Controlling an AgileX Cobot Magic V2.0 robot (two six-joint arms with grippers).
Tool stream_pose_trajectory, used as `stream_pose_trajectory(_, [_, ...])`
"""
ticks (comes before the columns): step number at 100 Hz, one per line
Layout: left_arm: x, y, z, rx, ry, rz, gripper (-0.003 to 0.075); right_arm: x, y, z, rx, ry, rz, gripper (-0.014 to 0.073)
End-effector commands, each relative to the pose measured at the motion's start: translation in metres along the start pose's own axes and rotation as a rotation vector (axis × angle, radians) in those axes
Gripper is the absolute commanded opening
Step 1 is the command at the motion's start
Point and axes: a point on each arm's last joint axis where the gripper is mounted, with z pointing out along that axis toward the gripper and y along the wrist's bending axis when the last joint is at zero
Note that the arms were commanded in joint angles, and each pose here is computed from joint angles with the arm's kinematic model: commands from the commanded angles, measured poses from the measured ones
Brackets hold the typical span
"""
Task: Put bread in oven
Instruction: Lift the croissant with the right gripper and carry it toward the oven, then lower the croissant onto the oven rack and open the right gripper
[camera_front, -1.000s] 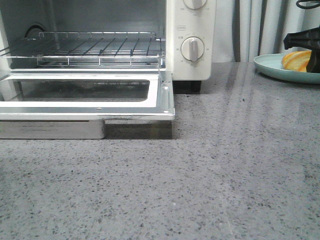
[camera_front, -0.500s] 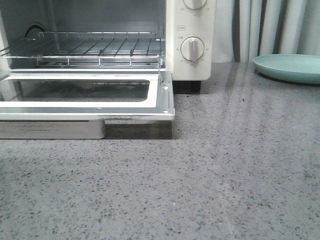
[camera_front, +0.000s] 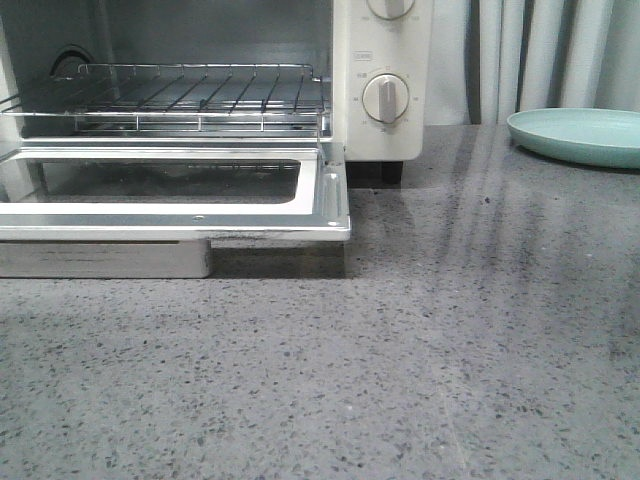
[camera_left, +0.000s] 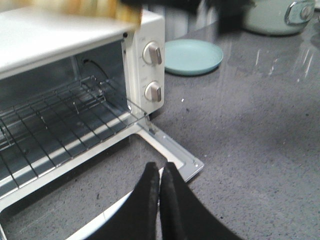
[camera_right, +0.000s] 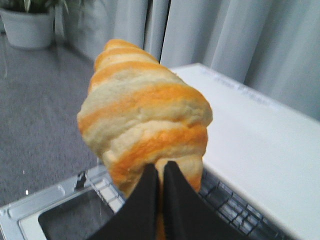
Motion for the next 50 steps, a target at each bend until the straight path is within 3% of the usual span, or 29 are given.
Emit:
stream_pose_trajectory(1, [-0.012,-0.003,-0.014,-0.015,-0.108,-0.023,-0.0022,-0.010,-0.001,0.002,-0.001,-0.053,0.006,-0.0069])
stream_pose_trajectory(27, [-0.011,-0.014,-0.040,-0.025,-0.190,0.014,-0.0022,0.028,0.010,0.045,-0.029,0.062,-0.006,-0.0069])
stream_pose_trajectory(50, [-0.010,-0.016,-0.043,-0.019,-0.188,0.017,-0.0022,0.052,0.001,0.073,-0.015,0.071,-0.007,-0.0069])
